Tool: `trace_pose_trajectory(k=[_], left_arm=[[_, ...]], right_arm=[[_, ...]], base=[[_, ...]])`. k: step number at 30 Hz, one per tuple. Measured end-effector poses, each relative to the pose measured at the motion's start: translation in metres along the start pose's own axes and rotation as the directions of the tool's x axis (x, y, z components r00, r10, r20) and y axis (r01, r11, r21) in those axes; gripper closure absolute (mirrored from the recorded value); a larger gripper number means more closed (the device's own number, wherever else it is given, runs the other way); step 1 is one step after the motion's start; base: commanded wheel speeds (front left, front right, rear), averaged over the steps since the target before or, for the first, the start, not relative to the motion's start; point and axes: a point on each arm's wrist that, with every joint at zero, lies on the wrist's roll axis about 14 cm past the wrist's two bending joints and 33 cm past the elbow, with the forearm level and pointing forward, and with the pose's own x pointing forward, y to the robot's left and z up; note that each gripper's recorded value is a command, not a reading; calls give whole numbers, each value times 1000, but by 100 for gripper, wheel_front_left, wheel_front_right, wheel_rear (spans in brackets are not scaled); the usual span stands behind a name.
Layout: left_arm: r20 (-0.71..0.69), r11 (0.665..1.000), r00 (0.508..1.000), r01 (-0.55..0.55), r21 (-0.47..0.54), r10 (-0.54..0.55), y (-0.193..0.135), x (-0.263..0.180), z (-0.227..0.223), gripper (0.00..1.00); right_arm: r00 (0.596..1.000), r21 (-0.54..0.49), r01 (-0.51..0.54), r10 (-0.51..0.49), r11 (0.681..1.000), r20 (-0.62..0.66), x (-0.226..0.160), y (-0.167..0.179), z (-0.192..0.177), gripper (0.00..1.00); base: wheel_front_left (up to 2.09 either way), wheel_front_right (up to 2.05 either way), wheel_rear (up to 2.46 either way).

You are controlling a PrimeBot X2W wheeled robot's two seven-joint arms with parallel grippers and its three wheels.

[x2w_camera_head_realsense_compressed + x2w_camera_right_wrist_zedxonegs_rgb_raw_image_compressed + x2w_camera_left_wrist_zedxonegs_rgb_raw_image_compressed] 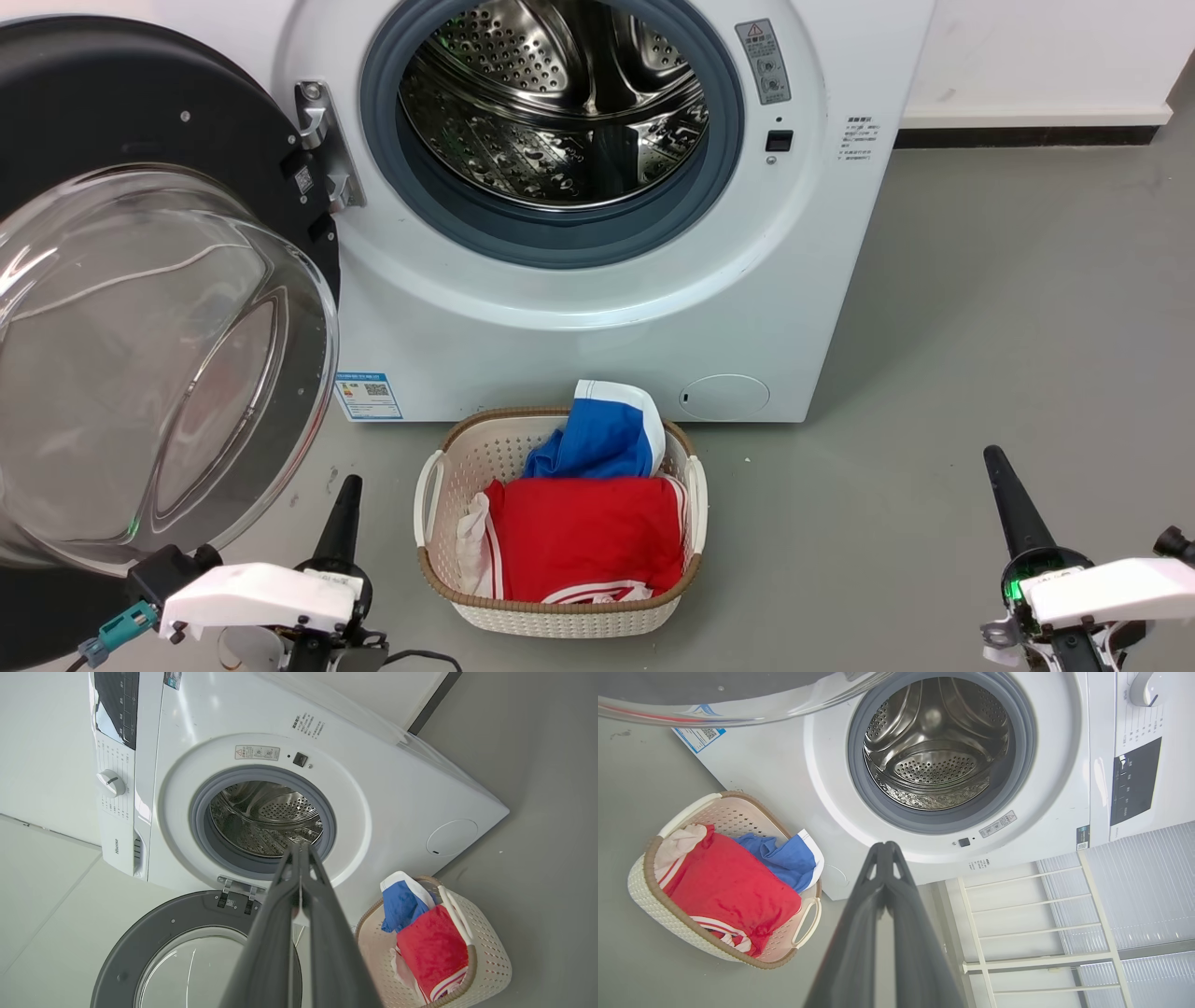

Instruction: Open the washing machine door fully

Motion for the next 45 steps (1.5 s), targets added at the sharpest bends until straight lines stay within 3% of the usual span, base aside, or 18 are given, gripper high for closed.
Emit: trace_pose_trajectory(k=[20,45], left_arm=[[25,982,999,39,-185,-35,-5,2,9,100],[70,925,994,99,-367,-79,-10,3,21,100]], right_arm=[[1000,188,-9,8,982,4,7,1,1,100],[1000,378,-20,17,926,12,15,3,1,100]], base=[[0,0,0],[0,0,0]])
